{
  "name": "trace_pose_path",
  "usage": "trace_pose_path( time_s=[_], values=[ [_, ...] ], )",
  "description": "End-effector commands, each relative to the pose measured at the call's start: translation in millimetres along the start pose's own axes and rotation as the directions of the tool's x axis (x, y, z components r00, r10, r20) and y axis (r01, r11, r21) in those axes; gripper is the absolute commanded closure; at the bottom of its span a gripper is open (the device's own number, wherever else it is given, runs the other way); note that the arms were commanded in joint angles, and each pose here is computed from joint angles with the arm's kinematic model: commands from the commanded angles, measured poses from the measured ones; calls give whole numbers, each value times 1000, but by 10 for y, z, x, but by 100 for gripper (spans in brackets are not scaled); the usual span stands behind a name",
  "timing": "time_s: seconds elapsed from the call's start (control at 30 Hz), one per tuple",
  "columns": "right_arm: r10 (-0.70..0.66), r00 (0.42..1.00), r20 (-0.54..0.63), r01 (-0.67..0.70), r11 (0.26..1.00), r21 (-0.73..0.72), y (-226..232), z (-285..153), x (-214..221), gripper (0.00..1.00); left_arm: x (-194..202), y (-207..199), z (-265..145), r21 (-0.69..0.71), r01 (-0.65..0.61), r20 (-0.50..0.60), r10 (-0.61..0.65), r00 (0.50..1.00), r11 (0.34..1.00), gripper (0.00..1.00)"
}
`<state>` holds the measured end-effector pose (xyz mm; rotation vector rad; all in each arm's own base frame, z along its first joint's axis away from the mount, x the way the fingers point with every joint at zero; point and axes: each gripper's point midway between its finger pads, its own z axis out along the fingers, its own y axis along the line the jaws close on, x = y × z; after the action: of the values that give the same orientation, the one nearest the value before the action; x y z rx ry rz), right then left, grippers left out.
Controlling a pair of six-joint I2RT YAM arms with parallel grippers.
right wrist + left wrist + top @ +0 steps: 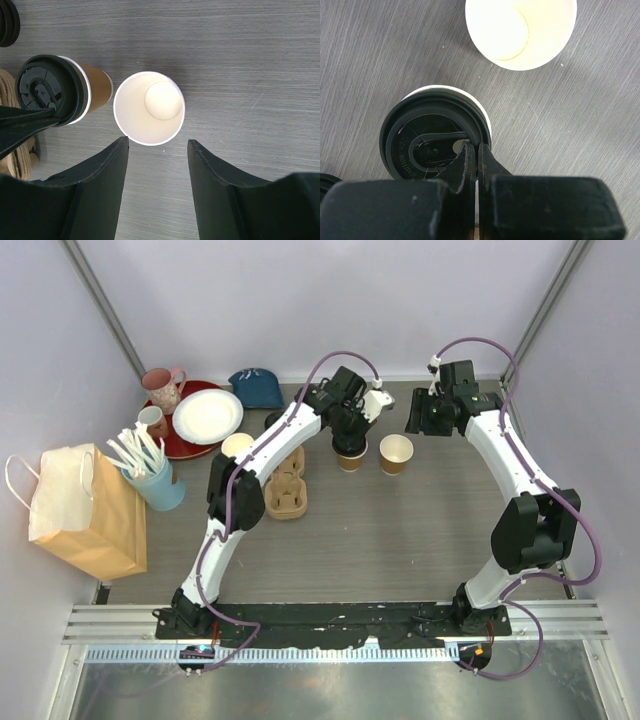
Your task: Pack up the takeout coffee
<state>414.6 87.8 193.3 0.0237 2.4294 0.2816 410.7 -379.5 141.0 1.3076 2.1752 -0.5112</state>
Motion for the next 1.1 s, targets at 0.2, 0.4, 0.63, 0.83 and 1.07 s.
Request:
trace_pose_path(
  time_s=[0.2, 0.4, 0.63, 0.83, 1.07],
  values=[
    [-15, 998, 66, 17, 999, -34, 56, -132, -140, 44, -112, -23, -26, 15, 1, 38, -2, 999, 1000, 100],
    [-14, 998, 60, 16, 999, -33, 55, -124, -118, 44, -84, -51, 44, 37, 13, 33, -14, 999, 999, 100],
    [-12, 998, 55, 14, 999, -34, 50, -104, -108, 44, -68, -76, 60, 46, 9, 28, -10, 1000, 999, 100],
    [-12, 998, 55, 14, 999, -37, 54, -110, -101, 44, 5, -63, 127, 44, 11, 6, -11, 1000, 999, 100],
    [-15, 998, 59, 18, 999, -40, 66, -124, -110, 44, -12, -86, 37, 46, 6, 7, -7, 1000, 999, 75]
  ],
)
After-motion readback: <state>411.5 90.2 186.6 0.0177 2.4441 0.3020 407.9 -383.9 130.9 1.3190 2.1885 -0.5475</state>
